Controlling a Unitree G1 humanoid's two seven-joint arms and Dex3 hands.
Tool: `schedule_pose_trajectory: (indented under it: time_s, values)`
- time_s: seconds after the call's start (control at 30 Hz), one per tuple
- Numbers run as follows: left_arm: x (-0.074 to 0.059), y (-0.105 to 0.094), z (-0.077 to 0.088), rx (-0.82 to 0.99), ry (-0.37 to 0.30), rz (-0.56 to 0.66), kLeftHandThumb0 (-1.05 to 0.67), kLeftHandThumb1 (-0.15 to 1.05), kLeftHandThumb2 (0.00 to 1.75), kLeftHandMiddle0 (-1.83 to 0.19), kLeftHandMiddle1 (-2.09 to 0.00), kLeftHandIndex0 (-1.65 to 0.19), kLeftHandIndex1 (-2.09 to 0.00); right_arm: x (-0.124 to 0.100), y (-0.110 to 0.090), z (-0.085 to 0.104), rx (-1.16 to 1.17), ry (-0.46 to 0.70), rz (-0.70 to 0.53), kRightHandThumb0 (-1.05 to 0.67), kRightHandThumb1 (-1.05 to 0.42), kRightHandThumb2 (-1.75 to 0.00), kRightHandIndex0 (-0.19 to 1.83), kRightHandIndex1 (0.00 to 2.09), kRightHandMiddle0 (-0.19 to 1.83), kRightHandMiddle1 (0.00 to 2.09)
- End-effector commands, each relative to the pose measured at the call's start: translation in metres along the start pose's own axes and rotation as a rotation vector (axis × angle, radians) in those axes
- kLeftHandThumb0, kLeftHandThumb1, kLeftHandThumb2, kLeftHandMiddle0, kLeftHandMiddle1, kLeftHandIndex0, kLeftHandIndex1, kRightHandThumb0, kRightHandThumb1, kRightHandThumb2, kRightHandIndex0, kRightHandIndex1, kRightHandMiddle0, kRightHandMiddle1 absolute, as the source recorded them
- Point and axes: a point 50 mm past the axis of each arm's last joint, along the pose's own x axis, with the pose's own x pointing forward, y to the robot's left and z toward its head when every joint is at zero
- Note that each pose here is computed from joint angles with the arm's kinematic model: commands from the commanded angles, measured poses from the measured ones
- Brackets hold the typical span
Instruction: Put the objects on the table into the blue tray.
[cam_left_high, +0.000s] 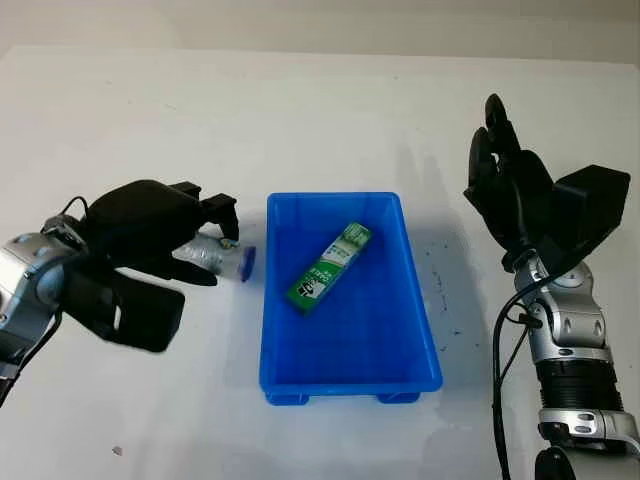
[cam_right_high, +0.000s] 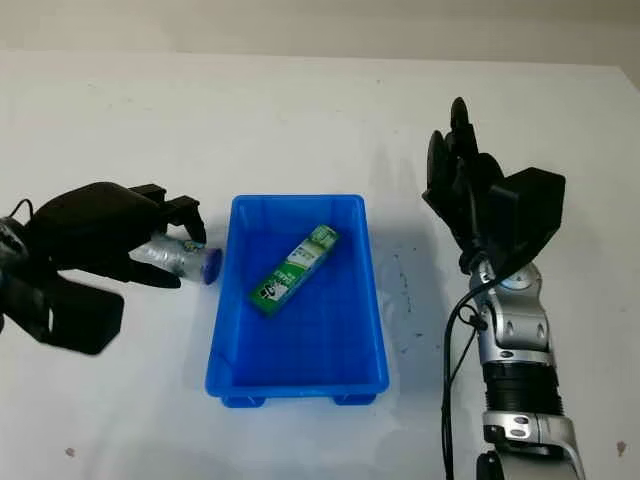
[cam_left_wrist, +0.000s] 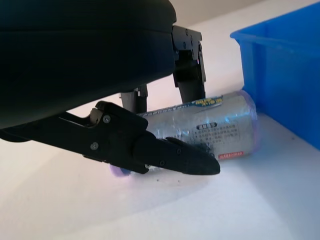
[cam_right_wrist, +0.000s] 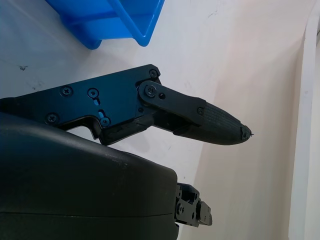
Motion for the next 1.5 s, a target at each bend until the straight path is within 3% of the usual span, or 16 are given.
schedule_pose_trajectory:
  time_s: [0.0,0.17,0.33,0.47,0.7,0.83,0.9,0.97,1.07,1.13,1.17,1.27,1.37,1.47]
  values:
    - [-0.001,-0.009,0.001,0.04,-0.009,-0.004,-0.5,1.05,0.25,-0.34,-2.09,-0.05,-1.99,0.003,-0.002,0.007,0.002,-0.022,-0.004,-0.73,-1.05,-0.73,-0.19,0.0,-0.19,0.0]
    - [0.002,-0.011,0.0,0.116,-0.024,0.054,-0.49,1.05,0.29,-0.85,-2.09,-0.42,-2.09,0.003,-0.002,0.006,-0.005,-0.02,-0.004,-0.74,-1.05,-0.72,-0.19,0.0,-0.19,0.0]
    - [0.003,-0.006,-0.003,0.211,-0.029,0.134,-0.5,1.05,0.27,-1.1,-2.09,-0.42,-2.09,0.004,-0.002,0.007,-0.004,-0.022,-0.001,-0.74,-1.05,-0.71,-0.19,0.0,-0.19,0.0]
    - [0.002,0.012,-0.009,0.206,-0.004,0.219,-0.46,1.05,0.23,-0.94,-2.09,-0.33,-2.09,0.004,-0.002,0.007,-0.002,-0.021,-0.002,-0.72,-1.05,-0.72,-0.19,0.0,-0.19,0.0]
    - [-0.01,0.067,-0.02,0.223,0.028,0.472,-0.47,1.05,0.15,-0.82,-2.09,-0.34,-2.09,0.003,-0.001,0.006,0.001,-0.02,0.006,-0.72,-1.05,-0.72,-0.19,0.0,-0.19,0.0]
    - [-0.022,0.106,-0.02,0.199,0.032,0.643,-0.48,1.04,0.09,-0.86,-2.09,-0.47,-2.09,0.001,-0.002,0.006,0.002,-0.021,0.009,-0.72,-1.05,-0.72,-0.19,0.0,-0.19,0.0]
    - [-0.026,0.118,-0.019,0.178,0.046,0.709,-0.49,1.04,0.09,-0.9,-2.09,-0.48,-2.09,0.001,-0.001,0.006,0.0,-0.022,0.008,-0.72,-1.05,-0.72,-0.19,0.0,-0.19,0.0]
    - [-0.027,0.131,-0.017,0.15,0.045,0.781,-0.48,1.04,0.11,-0.9,-2.09,-0.43,-1.97,0.001,0.0,0.006,0.002,-0.02,0.007,-0.71,-1.05,-0.72,-0.19,0.0,-0.19,0.0]
    - [-0.025,0.14,-0.011,0.094,0.022,0.838,-0.49,1.04,0.07,-1.02,-2.09,-0.53,-2.08,0.002,0.0,0.006,-0.002,-0.019,0.016,-0.71,-1.05,-0.73,-0.19,0.0,-0.19,0.0]
    - [-0.021,0.14,-0.004,0.041,-0.032,0.836,-0.49,1.02,0.06,-1.03,-2.09,-0.57,-2.05,0.002,0.0,0.005,0.008,-0.02,0.02,-0.71,-1.05,-0.74,-0.19,0.0,-0.19,0.0]
    - [-0.017,0.138,0.0,0.011,-0.066,0.822,-0.49,1.03,0.06,-0.96,-2.09,-0.55,-1.89,0.002,0.0,0.005,0.008,-0.021,0.022,-0.71,-1.05,-0.74,-0.19,0.0,-0.19,0.0]
    - [-0.005,0.132,0.016,-0.065,-0.14,0.722,-0.47,1.05,0.1,-0.86,-2.09,-0.54,-1.82,0.002,-0.001,0.005,0.007,-0.021,0.021,-0.71,-1.05,-0.74,-0.19,0.0,-0.19,0.0]
    - [0.008,0.125,0.034,-0.165,-0.224,0.631,-0.44,1.05,0.1,-0.94,-2.09,-0.58,-2.03,0.002,0.0,0.006,0.002,-0.021,0.015,-0.71,-1.05,-0.74,-0.19,0.0,-0.19,0.0]
    - [0.018,0.122,0.048,-0.226,-0.287,0.546,-0.44,1.05,0.11,-1.0,-2.09,-0.59,-2.09,0.002,0.0,0.006,-0.005,-0.021,0.015,-0.71,-1.05,-0.75,-0.19,0.0,-0.19,0.0]
